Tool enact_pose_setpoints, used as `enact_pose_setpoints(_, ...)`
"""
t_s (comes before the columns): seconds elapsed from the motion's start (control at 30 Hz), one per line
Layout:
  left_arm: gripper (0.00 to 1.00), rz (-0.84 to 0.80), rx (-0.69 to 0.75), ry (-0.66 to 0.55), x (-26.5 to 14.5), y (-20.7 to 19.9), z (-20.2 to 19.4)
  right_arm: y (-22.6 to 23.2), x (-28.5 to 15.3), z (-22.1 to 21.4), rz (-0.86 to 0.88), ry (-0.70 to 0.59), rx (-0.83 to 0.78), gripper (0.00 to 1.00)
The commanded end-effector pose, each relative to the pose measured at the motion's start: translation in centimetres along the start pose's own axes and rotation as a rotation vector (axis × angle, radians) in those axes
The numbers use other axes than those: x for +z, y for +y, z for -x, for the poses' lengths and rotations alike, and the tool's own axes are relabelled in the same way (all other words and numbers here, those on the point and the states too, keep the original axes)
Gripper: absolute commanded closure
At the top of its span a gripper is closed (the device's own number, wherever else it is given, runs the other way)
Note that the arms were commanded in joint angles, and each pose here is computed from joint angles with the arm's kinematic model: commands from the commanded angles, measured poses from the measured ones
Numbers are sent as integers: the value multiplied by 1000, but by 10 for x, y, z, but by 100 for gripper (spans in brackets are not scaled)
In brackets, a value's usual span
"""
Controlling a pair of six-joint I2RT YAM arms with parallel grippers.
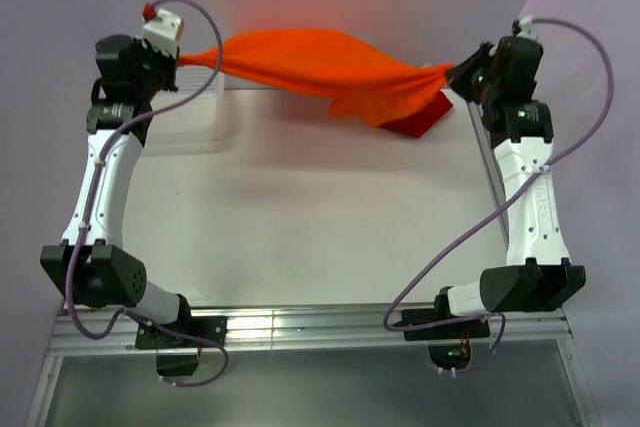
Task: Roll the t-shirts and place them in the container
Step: Flatten the tshirt
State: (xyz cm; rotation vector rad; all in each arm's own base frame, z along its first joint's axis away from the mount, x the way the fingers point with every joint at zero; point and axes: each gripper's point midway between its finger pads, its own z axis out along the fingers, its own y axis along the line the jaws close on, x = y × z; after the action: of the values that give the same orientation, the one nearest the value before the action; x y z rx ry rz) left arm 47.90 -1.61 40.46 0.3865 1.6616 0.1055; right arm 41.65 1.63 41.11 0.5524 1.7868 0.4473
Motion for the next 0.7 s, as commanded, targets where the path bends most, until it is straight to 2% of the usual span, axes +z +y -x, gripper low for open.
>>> enact_pose_setpoints(0.0, 100, -124, 82, 90, -16, -33, -60, -44, 6, -46, -100, 88, 19, 100)
enact_pose_setpoints(0.03, 100, -152, 90, 124, -20, -41, -78, -52, 8, -57, -113, 106, 23, 100)
enact_pose_setpoints(0.07, 100, -191, 98, 199, -25, -54, -116, -74, 11, -82, -162, 158, 31, 100)
enact_pose_setpoints(0.13, 100, -254, 114, 249, -36, -70, -145, -107, 16, -116, -246, 231, 41, 100)
enact_pose_setpoints(0.17, 100, -294, 127, 310, -42, -82, -176, -118, 19, -126, -270, 254, 44, 100)
enact_pose_setpoints(0.3, 100, -396, 145, 458, -55, -105, -238, -161, 34, -171, -357, 356, 70, 100)
enact_pose_setpoints(0.5, 100, -483, 192, 625, -61, -137, -298, -198, 54, -218, -452, 470, 80, 100)
enact_pose_setpoints(0.67, 100, -500, 203, 669, -66, -144, -317, -216, 59, -234, -507, 504, 73, 100)
